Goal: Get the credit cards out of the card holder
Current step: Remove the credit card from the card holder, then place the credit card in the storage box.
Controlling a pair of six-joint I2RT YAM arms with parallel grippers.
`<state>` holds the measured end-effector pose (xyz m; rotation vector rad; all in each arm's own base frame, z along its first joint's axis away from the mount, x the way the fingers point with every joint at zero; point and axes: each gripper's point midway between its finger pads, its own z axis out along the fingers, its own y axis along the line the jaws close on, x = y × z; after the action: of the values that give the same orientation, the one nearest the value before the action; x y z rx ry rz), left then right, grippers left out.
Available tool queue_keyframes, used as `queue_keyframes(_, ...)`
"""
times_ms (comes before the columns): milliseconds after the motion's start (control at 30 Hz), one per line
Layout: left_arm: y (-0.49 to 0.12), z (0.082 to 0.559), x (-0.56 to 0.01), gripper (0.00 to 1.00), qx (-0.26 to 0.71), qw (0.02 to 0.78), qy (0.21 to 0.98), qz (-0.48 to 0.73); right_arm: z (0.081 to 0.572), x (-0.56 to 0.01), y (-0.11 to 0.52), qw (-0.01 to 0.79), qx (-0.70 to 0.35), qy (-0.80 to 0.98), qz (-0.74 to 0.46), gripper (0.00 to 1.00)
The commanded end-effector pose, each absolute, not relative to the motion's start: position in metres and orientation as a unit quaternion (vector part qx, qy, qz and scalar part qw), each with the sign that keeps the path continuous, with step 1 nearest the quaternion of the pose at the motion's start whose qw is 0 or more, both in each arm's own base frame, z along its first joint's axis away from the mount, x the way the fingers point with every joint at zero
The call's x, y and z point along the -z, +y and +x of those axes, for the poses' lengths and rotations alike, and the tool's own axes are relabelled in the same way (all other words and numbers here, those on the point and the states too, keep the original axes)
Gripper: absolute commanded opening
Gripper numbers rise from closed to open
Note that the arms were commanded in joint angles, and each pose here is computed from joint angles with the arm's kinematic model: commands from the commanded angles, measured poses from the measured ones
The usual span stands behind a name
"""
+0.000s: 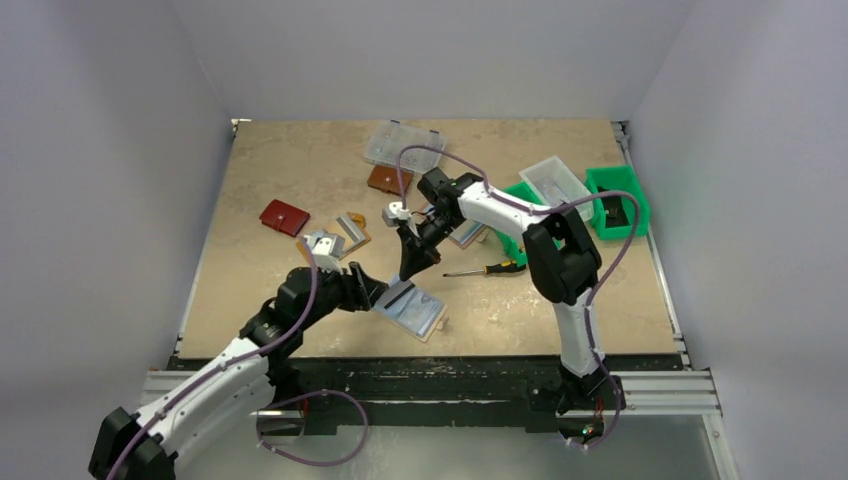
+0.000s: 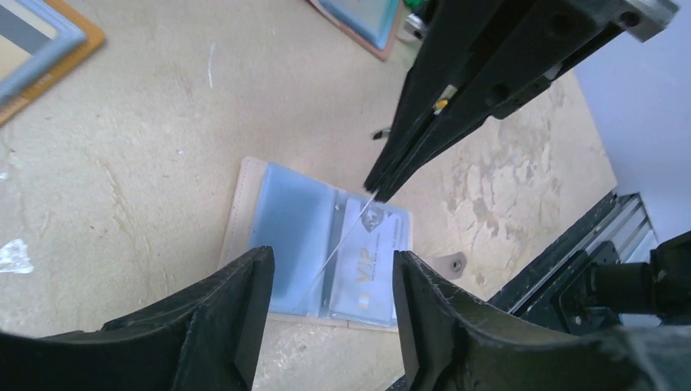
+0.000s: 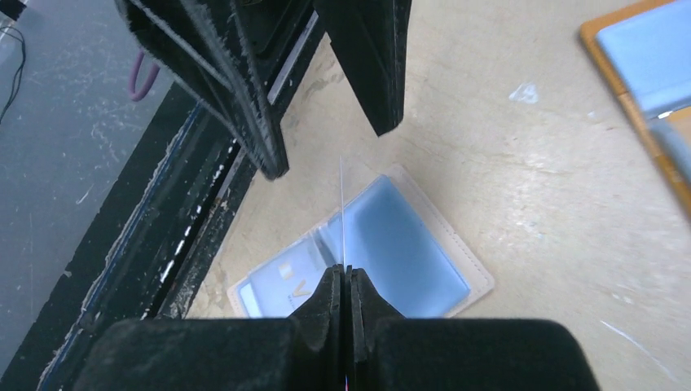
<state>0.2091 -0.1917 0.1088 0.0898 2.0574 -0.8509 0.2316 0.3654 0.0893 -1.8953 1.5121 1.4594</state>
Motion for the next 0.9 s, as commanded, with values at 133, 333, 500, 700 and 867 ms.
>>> queue_keyframes(133,-0.166,0.209,-0.150,0.78,0.346,0.493,0.797,-0.044,0.237,-0.167,0.356,0.237,-0.491,0.488,-0.682,0.00)
queue_keyframes(333,-0.163,0.204,-0.159,0.79,0.359,0.495,0.789,-0.060,0.246,-0.191,0.337,0.271,-0.437,0.511,-0.689,0.00)
queue_keyframes(500,-0.162,0.201,-0.167,0.79,0.367,0.498,0.783,-0.063,0.273,-0.228,0.288,0.348,-0.351,0.564,-0.662,0.00)
queue_keyframes(700,-0.168,0.200,-0.162,0.79,0.376,0.485,0.788,-0.056,0.317,-0.266,0.186,0.439,-0.238,0.641,-0.583,0.00)
queue_keyframes(867,-0.171,0.202,-0.154,0.79,0.377,0.478,0.791,-0.057,0.356,-0.284,0.102,0.483,-0.094,0.696,-0.523,0.00)
